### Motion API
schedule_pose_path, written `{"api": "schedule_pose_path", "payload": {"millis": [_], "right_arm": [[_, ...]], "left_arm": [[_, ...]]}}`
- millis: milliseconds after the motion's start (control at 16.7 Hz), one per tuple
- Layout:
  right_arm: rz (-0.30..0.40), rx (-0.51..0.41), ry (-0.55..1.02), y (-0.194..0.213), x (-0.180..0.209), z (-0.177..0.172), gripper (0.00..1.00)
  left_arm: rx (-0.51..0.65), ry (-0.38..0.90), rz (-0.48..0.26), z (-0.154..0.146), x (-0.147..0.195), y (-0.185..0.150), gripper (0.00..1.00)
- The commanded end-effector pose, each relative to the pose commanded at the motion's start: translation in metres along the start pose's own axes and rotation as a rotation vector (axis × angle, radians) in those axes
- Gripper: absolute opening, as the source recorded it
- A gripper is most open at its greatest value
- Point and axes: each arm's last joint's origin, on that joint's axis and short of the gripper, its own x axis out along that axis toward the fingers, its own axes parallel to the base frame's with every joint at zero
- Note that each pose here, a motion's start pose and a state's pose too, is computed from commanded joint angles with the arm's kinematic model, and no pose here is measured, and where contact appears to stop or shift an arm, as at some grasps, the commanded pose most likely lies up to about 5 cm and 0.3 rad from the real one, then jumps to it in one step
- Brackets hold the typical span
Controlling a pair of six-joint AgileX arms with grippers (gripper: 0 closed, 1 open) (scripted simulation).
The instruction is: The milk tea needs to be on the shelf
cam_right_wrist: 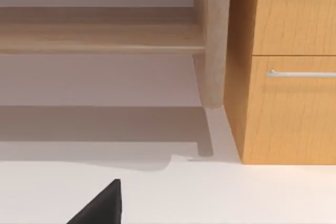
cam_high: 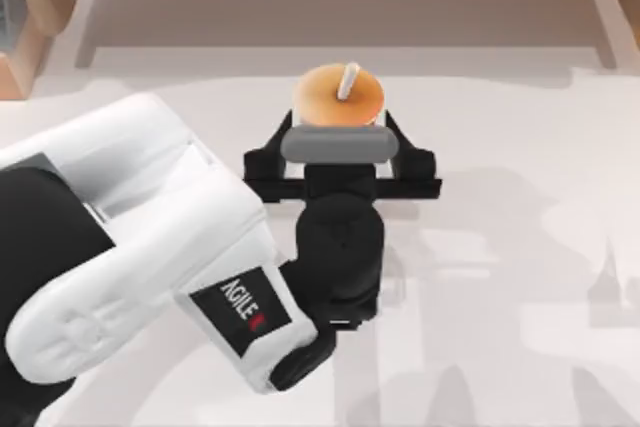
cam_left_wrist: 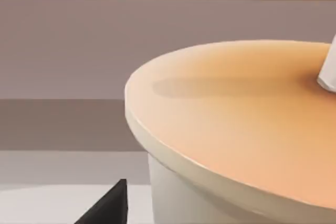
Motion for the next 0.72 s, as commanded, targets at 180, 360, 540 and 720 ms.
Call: {"api": "schedule_pose_path", "payload": {"millis": [180,360,540,720], "right_arm": [[0.0,0.0,0.0,0.0,0.0,0.0,1.0],[0.0,0.0,0.0,0.0,0.0,0.0,1.0],[0.0,0.0,0.0,0.0,0.0,0.0,1.0],[0.0,0.0,0.0,0.0,0.0,0.0,1.0]], "left_arm": [[0.0,0.0,0.0,0.0,0.0,0.0,0.62],[0.0,0.0,0.0,0.0,0.0,0.0,0.4],[0.0,0.0,0.0,0.0,0.0,0.0,0.17],[0.0,0.0,0.0,0.0,0.0,0.0,0.0]]}}
